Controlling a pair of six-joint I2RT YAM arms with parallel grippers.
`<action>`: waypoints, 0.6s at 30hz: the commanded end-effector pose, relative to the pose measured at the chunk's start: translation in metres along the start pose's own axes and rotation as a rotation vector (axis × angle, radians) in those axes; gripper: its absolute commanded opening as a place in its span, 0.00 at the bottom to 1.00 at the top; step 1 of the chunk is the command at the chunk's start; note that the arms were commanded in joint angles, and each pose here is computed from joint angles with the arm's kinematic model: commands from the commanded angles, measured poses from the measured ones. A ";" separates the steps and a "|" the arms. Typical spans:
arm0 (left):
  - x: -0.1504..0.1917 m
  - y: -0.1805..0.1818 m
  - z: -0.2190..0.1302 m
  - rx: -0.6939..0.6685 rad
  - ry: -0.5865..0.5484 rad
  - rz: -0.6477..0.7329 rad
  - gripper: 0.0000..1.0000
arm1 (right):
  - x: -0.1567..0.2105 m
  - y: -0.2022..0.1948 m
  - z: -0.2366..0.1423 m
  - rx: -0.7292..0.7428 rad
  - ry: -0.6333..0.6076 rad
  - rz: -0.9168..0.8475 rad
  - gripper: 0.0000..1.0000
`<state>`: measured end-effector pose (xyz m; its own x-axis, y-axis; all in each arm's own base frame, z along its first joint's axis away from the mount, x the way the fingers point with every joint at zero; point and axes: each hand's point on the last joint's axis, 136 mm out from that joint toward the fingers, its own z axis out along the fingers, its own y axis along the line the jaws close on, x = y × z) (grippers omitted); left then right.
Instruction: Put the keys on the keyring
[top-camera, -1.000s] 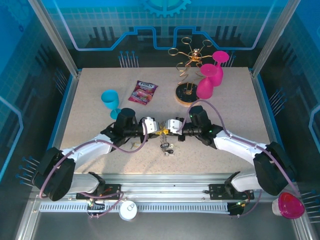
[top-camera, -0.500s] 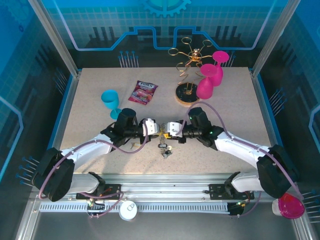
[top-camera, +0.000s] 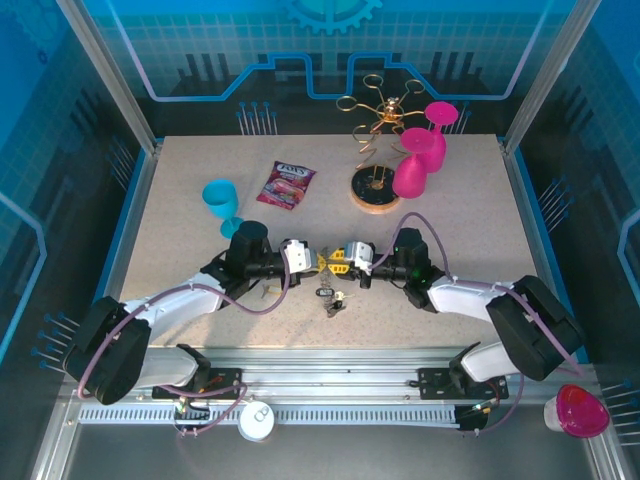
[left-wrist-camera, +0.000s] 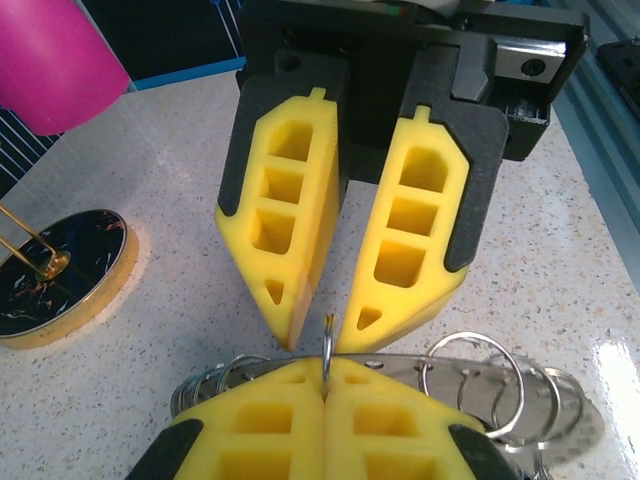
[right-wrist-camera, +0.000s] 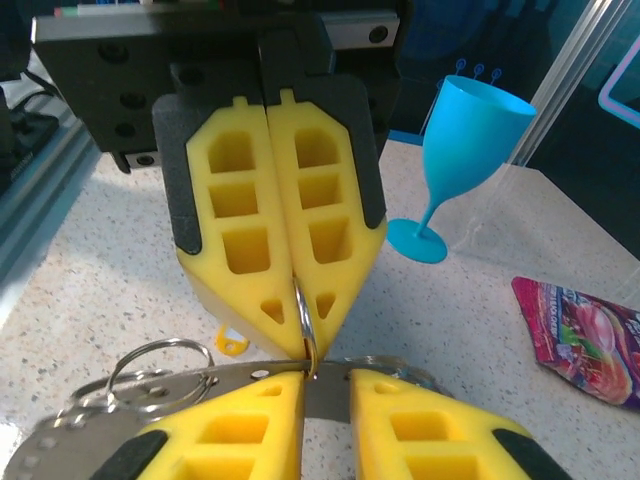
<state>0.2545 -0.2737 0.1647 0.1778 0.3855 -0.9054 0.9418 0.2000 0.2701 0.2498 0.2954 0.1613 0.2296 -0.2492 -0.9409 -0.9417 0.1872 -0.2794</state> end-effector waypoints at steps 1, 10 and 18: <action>-0.016 -0.004 -0.002 0.025 -0.066 0.024 0.00 | -0.019 -0.001 -0.001 -0.019 -0.090 -0.029 0.19; -0.013 -0.003 0.000 0.026 -0.056 0.016 0.00 | -0.024 0.004 0.001 -0.066 -0.117 -0.026 0.19; -0.006 0.000 0.001 0.010 -0.027 0.025 0.00 | -0.023 0.007 0.000 -0.077 -0.108 -0.029 0.17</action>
<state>0.2559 -0.2739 0.1672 0.1752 0.3761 -0.9099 0.9410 0.2077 0.2671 0.2469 0.2970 0.1637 0.2145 -0.2074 -0.9544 -0.9547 0.1619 -0.2498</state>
